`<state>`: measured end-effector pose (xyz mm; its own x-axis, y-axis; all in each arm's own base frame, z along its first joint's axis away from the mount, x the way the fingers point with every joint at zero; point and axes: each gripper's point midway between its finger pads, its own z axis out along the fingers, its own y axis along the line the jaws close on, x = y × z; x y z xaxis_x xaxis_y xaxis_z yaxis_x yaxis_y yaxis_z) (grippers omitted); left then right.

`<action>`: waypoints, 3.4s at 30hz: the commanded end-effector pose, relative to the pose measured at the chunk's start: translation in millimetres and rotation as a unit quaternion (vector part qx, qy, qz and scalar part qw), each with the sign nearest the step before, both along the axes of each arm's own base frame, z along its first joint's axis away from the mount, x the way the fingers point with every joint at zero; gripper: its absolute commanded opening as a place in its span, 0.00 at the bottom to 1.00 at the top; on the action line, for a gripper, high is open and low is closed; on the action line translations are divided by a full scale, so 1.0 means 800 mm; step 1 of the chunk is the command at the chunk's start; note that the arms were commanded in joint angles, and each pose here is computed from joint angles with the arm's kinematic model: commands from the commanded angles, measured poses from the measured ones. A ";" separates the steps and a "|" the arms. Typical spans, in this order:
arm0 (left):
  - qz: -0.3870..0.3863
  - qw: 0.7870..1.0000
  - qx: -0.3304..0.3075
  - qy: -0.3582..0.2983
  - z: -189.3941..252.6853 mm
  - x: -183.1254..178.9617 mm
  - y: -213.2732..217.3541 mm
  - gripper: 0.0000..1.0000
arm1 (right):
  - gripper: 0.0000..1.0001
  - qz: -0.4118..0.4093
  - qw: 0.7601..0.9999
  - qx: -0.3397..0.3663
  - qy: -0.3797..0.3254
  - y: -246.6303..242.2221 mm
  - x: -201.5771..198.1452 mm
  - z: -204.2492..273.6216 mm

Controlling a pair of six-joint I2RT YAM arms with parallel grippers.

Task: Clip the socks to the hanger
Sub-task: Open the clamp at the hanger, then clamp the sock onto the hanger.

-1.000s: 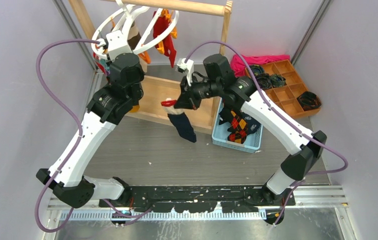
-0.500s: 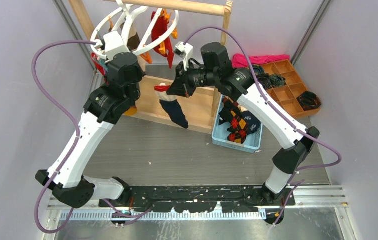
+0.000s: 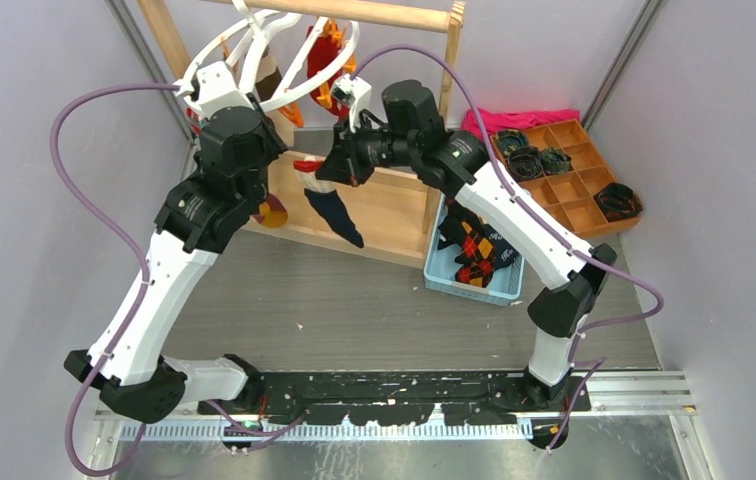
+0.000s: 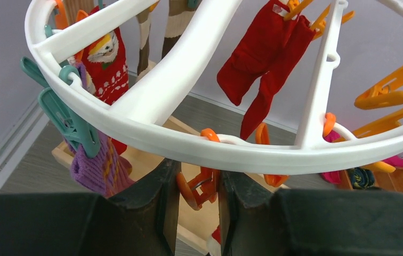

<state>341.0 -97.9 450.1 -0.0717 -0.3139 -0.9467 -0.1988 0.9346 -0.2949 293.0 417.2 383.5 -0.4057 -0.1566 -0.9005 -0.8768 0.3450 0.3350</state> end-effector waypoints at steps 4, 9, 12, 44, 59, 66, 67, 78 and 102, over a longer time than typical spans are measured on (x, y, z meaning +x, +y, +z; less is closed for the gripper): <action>-0.017 0.999 -0.021 -0.019 0.015 -0.012 0.004 0.01 | 0.01 -0.058 0.995 0.072 -0.040 0.017 0.031 0.065; -0.022 0.999 -0.024 -0.021 0.015 -0.013 0.006 0.01 | 0.01 -0.061 0.994 0.086 -0.042 0.030 0.036 0.070; -0.026 0.999 -0.026 -0.021 0.014 -0.013 0.007 0.01 | 0.01 -0.068 0.993 0.086 -0.042 0.035 0.038 0.068; -0.028 0.999 -0.040 -0.017 0.012 -0.014 0.011 0.01 | 0.01 -0.041 0.992 0.075 -0.089 0.064 0.022 0.072; -0.029 0.998 -0.046 -0.017 0.011 -0.017 0.014 0.01 | 0.01 -0.035 0.991 0.054 -0.116 0.063 0.015 0.069; -0.033 0.998 -0.048 -0.013 0.007 -0.015 0.010 0.01 | 0.01 -0.032 0.989 0.063 -0.130 0.065 0.011 0.083; -0.034 0.998 -0.048 -0.013 0.007 -0.015 0.010 0.01 | 0.01 -0.032 0.989 0.066 -0.131 0.066 0.011 0.085; -0.041 0.998 -0.051 -0.009 0.003 -0.014 0.006 0.01 | 0.01 -0.038 0.986 0.077 -0.144 0.067 0.014 0.099; -0.050 0.997 -0.063 -0.006 0.005 -0.035 0.012 0.60 | 0.16 -0.038 0.986 0.068 -0.144 0.064 0.015 0.092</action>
